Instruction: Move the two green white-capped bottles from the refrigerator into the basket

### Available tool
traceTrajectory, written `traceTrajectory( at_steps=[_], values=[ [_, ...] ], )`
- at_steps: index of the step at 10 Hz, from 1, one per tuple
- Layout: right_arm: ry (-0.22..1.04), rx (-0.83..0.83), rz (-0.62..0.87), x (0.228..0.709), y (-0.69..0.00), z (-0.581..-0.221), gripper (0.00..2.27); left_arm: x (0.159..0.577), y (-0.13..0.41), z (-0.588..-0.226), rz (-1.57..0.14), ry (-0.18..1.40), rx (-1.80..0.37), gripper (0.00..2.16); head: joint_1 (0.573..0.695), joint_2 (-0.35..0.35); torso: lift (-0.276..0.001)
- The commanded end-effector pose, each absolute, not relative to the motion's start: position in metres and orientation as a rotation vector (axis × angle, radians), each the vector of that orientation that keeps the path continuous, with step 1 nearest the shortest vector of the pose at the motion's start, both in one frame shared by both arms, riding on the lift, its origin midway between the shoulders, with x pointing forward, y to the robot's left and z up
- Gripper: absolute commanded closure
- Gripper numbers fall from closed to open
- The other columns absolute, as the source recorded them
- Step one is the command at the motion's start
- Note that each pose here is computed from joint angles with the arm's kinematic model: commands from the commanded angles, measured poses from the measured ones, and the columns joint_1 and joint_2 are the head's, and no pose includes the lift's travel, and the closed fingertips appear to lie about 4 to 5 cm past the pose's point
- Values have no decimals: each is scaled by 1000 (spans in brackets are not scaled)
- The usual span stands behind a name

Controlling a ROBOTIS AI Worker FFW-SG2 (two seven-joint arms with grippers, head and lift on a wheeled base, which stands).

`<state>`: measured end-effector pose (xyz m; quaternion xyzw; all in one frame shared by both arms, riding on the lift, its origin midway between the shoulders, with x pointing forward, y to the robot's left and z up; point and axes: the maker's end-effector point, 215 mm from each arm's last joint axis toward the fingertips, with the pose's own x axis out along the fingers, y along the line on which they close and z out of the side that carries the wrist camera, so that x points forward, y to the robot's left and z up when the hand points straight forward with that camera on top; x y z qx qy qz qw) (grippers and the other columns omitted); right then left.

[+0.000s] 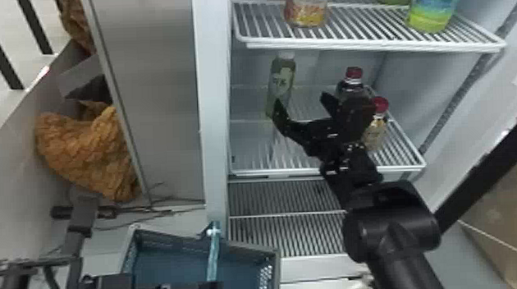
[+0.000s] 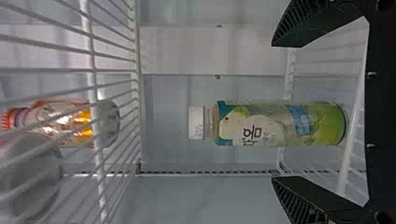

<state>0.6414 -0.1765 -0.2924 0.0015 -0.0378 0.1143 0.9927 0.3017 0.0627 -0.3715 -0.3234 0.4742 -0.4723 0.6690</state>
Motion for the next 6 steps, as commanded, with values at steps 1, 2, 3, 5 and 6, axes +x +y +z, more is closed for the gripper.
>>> traceTrajectory(
  at_steps=[1,2,3,5,6],
  values=[
    [-56,7,251,653,-164,-301,-2,302,62,-371,-1067,1069,-727,1185,695,-136,-263],
    [-52,10,252,661,-161,-304,-2,302,61,-372,-1069,1073,-729,1184,695,-125,-263],
    [-50,10,246,669,-161,-303,-1,302,60,-371,-1073,1071,-728,1184,695,-121,-263],
    [-47,-7,236,686,-161,-299,-1,302,58,-371,-1076,1075,-731,1184,695,-116,-263],
    [-49,-7,235,693,-161,-296,-1,302,57,-372,-1078,1078,-733,1184,695,-116,-263]
  ],
)
